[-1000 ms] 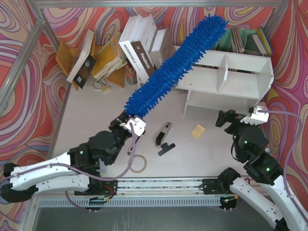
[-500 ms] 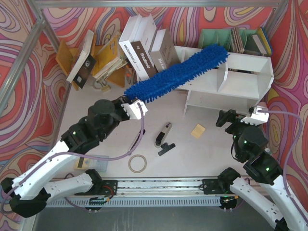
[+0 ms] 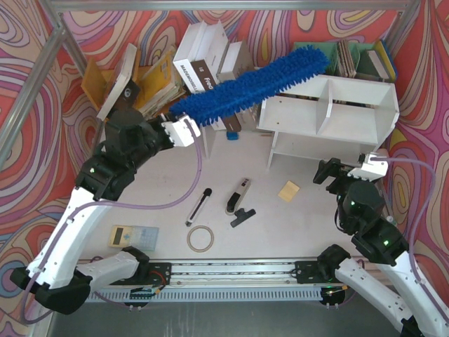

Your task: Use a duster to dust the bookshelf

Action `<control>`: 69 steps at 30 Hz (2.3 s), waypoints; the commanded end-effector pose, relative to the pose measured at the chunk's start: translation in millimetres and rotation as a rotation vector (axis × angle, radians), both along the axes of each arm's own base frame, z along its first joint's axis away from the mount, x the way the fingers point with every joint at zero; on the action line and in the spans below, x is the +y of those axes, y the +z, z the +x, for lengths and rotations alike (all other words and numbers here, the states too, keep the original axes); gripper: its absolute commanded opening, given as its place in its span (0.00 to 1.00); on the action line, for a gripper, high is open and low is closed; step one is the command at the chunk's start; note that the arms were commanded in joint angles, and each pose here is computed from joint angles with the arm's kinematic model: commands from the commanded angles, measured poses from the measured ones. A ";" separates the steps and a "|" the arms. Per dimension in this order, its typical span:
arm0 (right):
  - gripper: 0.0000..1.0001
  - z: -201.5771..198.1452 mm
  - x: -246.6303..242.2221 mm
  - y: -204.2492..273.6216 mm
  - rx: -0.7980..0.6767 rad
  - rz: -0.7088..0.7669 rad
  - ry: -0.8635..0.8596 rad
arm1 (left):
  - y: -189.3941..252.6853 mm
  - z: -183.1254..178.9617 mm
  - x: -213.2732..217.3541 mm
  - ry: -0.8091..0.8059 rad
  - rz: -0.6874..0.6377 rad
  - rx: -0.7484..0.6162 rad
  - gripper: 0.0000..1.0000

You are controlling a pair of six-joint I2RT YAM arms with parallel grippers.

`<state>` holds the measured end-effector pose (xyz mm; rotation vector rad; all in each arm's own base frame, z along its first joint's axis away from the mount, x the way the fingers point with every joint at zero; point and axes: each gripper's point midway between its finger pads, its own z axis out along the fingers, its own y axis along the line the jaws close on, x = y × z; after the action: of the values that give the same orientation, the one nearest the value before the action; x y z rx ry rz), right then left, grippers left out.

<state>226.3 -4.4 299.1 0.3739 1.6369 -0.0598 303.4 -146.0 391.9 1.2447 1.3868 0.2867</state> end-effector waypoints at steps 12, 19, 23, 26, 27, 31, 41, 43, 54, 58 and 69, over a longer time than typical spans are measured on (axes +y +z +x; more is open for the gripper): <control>0.81 2.6 -8.9 0.3 0.001 -0.025 -0.061 | -36.5 25.5 -28.9 -0.128 -0.060 0.057 0.00; 0.81 5.2 -6.7 -1.2 0.011 -0.030 -0.056 | -70.3 26.7 -37.7 -0.146 -0.095 0.108 0.00; 0.82 3.8 -7.7 -0.4 0.006 -0.027 -0.058 | -52.4 27.3 -35.1 -0.141 -0.087 0.077 0.00; 0.82 2.8 -8.5 0.4 0.000 -0.023 -0.060 | -19.6 25.4 -29.4 -0.130 -0.089 0.014 0.00; 0.82 2.9 -8.3 0.5 0.000 -0.023 -0.059 | -9.6 24.1 -26.6 -0.124 -0.086 -0.007 0.00; 0.81 2.7 -8.3 0.6 0.000 -0.021 -0.058 | 17.9 19.5 -16.2 -0.104 -0.062 -0.060 0.00; 0.82 1.4 -8.4 1.9 -0.007 -0.017 -0.055 | 6.2 18.0 -14.3 -0.100 -0.068 -0.034 0.00; 0.81 1.1 -9.0 2.2 -0.008 -0.015 -0.058 | -13.5 15.9 -19.7 -0.119 -0.080 0.018 0.00; 0.81 1.8 -8.5 1.8 -0.007 -0.017 -0.057 | -108.1 1.9 -44.9 -0.136 -0.082 0.200 0.00; 0.82 1.8 -8.5 2.1 -0.007 -0.017 -0.056 | -86.4 1.5 -44.6 -0.137 -0.099 0.151 0.00; 0.82 0.9 -8.4 3.0 -0.015 -0.012 -0.053 | 13.1 5.2 -21.2 -0.101 -0.123 -0.047 0.00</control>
<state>228.5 -8.8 297.1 0.3915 1.6408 -0.1014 309.3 -175.7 354.6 1.2789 1.3871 0.1142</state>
